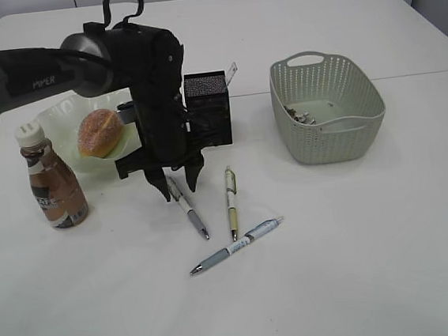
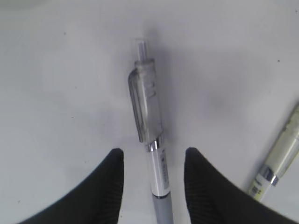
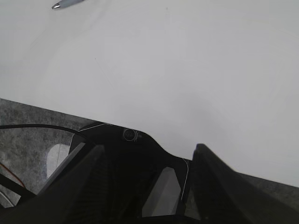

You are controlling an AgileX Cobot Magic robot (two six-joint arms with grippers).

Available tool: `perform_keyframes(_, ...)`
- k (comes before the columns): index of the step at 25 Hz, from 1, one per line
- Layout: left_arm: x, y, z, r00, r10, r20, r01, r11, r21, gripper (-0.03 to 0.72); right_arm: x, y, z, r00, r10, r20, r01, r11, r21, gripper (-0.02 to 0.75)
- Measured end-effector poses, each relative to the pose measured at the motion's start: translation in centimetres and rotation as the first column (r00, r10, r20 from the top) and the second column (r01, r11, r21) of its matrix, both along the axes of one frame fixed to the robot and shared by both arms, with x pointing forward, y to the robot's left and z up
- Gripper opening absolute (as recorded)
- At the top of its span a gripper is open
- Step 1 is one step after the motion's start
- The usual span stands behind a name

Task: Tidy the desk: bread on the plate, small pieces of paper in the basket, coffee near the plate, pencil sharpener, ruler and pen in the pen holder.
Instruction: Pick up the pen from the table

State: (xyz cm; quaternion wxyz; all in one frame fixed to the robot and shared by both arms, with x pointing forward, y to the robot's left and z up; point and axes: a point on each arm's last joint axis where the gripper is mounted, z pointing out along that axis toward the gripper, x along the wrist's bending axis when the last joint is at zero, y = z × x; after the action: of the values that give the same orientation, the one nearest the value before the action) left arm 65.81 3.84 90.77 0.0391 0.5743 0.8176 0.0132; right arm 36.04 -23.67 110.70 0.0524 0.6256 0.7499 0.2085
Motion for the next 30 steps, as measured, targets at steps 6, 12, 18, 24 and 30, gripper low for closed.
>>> perform_keyframes(6,0.0,0.0,0.0,1.0,0.0,0.0,0.0,1.0,0.0,0.307,0.0,0.0,0.0,1.0,0.0,0.0,0.0,1.0,0.0,0.449)
perform_keyframes(12,0.02,0.0,0.0,1.0,-0.001,0.002,0.001,1.0,0.0,0.307,0.0,0.0,0.0,1.0,0.0,0.0,0.0,1.0,0.0,0.449)
perform_keyframes(18,0.02,0.0,0.0,1.0,0.001,0.002,-0.001,1.0,0.0,0.307,0.0,0.0,0.0,1.0,0.0,0.0,0.0,1.0,0.0,0.449)
perform_keyframes(24,-0.05,0.05,0.0,1.0,0.001,-0.005,-0.001,1.0,0.005,0.307,0.0,0.0,0.0,1.0,0.0,0.0,0.0,1.0,0.0,0.449)
perform_keyframes(30,-0.13,0.1,-0.01,1.0,0.002,-0.015,-0.002,1.0,0.011,0.307,0.0,0.0,0.0,1.0,0.0,0.0,0.0,1.0,0.0,0.449)
